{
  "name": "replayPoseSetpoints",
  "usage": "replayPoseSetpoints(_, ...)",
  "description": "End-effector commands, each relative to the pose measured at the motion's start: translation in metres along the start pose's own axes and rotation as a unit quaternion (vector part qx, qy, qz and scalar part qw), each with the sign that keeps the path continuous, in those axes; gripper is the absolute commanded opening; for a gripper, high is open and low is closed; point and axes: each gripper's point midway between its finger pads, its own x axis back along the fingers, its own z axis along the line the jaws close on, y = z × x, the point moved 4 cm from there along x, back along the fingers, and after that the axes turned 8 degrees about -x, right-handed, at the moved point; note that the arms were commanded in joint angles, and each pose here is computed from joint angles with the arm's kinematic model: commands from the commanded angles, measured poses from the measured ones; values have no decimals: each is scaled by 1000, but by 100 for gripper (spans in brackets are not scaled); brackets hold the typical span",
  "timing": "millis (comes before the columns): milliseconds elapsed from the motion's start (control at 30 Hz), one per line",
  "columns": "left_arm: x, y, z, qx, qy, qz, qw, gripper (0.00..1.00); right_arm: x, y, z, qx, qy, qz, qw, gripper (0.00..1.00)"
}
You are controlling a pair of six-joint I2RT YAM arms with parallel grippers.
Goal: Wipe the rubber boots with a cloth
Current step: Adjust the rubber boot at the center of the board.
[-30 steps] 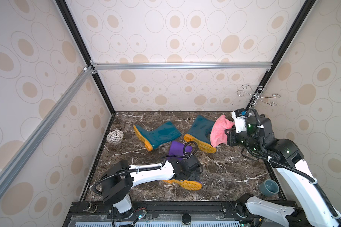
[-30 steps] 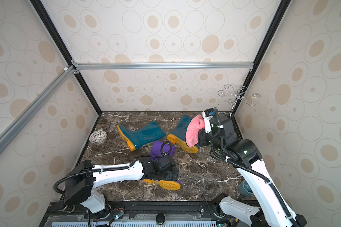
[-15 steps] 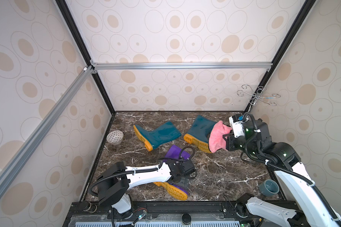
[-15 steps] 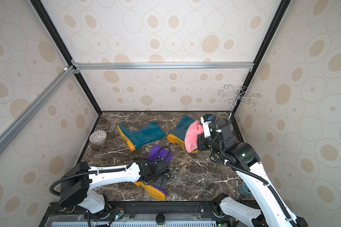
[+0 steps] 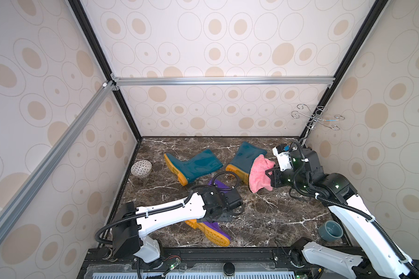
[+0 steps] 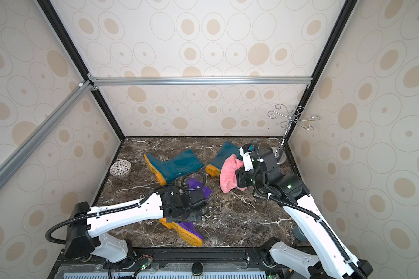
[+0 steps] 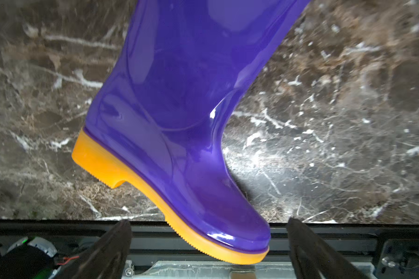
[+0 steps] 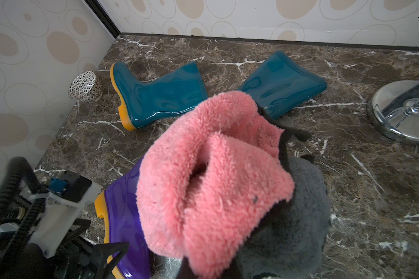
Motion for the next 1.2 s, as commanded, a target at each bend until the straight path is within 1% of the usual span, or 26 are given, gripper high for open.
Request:
replayPoseSetpoints(0, -7, -12, -3, 58, -14, 19, 998, 100, 4, 2, 5, -3, 18, -5, 1000, 0)
replayPoseSetpoints(33, -12, -15, -6, 58, -19, 21, 998, 99, 5, 2, 5, -3, 19, -7, 1000, 0)
replayPoseSetpoints(133, -26, -25, -14, 55, -26, 39, 997, 91, 10, 3, 6, -1, 22, -13, 1000, 0)
replayPoseSetpoints(233, -34, -30, -18, 54, -19, 42, 997, 91, 14, 4, 8, 2, 31, -22, 999, 0)
replayPoseSetpoints(367, -45, -34, -23, 47, -11, 51, 998, 91, 14, 3, 10, 0, 41, -18, 999, 0)
replayPoseSetpoints(467, -55, -41, -18, 37, 7, 57, 998, 88, 15, 2, 11, 2, 45, -19, 999, 0)
replayPoseSetpoints(567, -67, -50, -9, 33, 10, 68, 997, 77, 17, 1, 10, 5, 43, -18, 999, 0)
replayPoseSetpoints(600, -69, -52, -7, 31, 8, 69, 997, 72, 17, 1, 10, 5, 44, -18, 999, 0)
replayPoseSetpoints(667, -70, -54, -7, 26, 1, 70, 997, 70, 17, 1, 11, 4, 47, -17, 999, 0)
replayPoseSetpoints(700, -70, -53, -8, 16, 0, 67, 998, 64, 16, 1, 11, 4, 48, -16, 999, 0)
replayPoseSetpoints(800, -69, -51, -3, -14, 25, 56, 998, 54, 14, 0, 12, 1, 50, -14, 999, 0)
replayPoseSetpoints(833, -68, -49, 2, -26, 42, 47, 998, 49, 14, 0, 13, -1, 53, -13, 999, 0)
replayPoseSetpoints(900, -67, -45, 14, -52, 75, 27, 995, 37, 10, -2, 14, -5, 59, -5, 998, 0)
replayPoseSetpoints(967, -66, -42, 27, -68, 104, 9, 992, 33, 3, -6, 18, -11, 75, 10, 997, 0)
replayPoseSetpoints(1000, -65, -39, 33, -75, 117, -2, 990, 33, -1, -8, 21, -14, 87, 20, 996, 0)
replayPoseSetpoints(1100, -68, -30, 29, -97, 101, -14, 990, 32, -20, -17, 33, -39, 132, 50, 989, 0)
replayPoseSetpoints(1133, -68, -26, 29, -97, 104, -20, 990, 26, -26, -20, 36, -43, 141, 58, 987, 0)
replayPoseSetpoints(1167, -66, -22, 27, -103, 103, -30, 989, 23, -33, -22, 42, -42, 149, 61, 986, 0)
